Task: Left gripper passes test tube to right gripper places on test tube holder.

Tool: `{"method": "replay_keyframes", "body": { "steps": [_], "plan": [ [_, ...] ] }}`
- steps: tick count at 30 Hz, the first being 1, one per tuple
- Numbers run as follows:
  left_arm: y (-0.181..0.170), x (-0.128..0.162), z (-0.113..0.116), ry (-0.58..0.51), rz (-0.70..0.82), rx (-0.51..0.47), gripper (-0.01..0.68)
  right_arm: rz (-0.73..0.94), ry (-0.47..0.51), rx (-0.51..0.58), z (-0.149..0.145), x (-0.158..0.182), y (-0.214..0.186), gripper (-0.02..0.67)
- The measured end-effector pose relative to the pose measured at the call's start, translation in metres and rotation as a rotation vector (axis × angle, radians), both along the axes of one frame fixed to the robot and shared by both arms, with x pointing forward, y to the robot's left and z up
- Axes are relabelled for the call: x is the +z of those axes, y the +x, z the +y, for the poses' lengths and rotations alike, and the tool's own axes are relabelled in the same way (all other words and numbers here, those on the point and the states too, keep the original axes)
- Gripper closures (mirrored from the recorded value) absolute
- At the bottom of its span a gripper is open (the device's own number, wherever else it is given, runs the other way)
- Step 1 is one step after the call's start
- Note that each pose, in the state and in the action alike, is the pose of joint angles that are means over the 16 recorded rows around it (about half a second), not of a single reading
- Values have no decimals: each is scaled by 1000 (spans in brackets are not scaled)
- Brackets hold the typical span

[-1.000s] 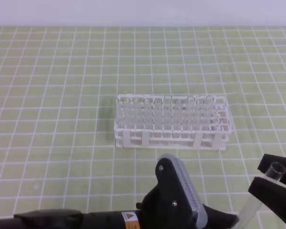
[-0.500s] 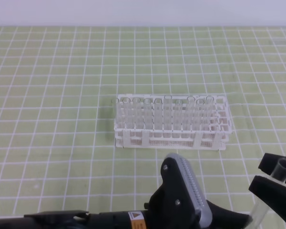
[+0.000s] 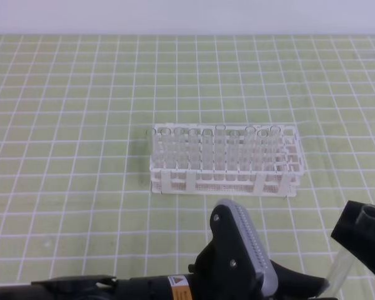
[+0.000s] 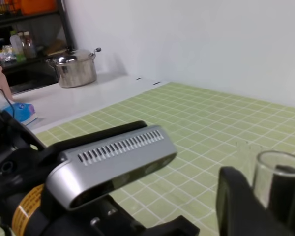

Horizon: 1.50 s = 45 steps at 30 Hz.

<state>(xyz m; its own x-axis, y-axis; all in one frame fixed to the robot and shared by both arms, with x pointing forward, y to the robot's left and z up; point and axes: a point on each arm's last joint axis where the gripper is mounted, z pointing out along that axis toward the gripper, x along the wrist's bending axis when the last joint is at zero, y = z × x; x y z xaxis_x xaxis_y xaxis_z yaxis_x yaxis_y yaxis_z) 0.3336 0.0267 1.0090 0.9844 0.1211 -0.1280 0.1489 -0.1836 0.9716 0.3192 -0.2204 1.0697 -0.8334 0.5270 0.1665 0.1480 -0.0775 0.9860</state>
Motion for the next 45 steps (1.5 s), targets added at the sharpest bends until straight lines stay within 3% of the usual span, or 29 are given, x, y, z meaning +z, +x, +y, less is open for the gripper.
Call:
{"method": "replay_keyframes", "body": {
  "steps": [36, 45],
  "plan": [
    [6, 6, 2, -37, 48, 82, 638, -5, -9, -8, 0, 0, 1, 639],
    [7, 19, 21, 78, 19, 170, 637, -2, -34, -61, -3, -3, 5, 639]
  ]
}}
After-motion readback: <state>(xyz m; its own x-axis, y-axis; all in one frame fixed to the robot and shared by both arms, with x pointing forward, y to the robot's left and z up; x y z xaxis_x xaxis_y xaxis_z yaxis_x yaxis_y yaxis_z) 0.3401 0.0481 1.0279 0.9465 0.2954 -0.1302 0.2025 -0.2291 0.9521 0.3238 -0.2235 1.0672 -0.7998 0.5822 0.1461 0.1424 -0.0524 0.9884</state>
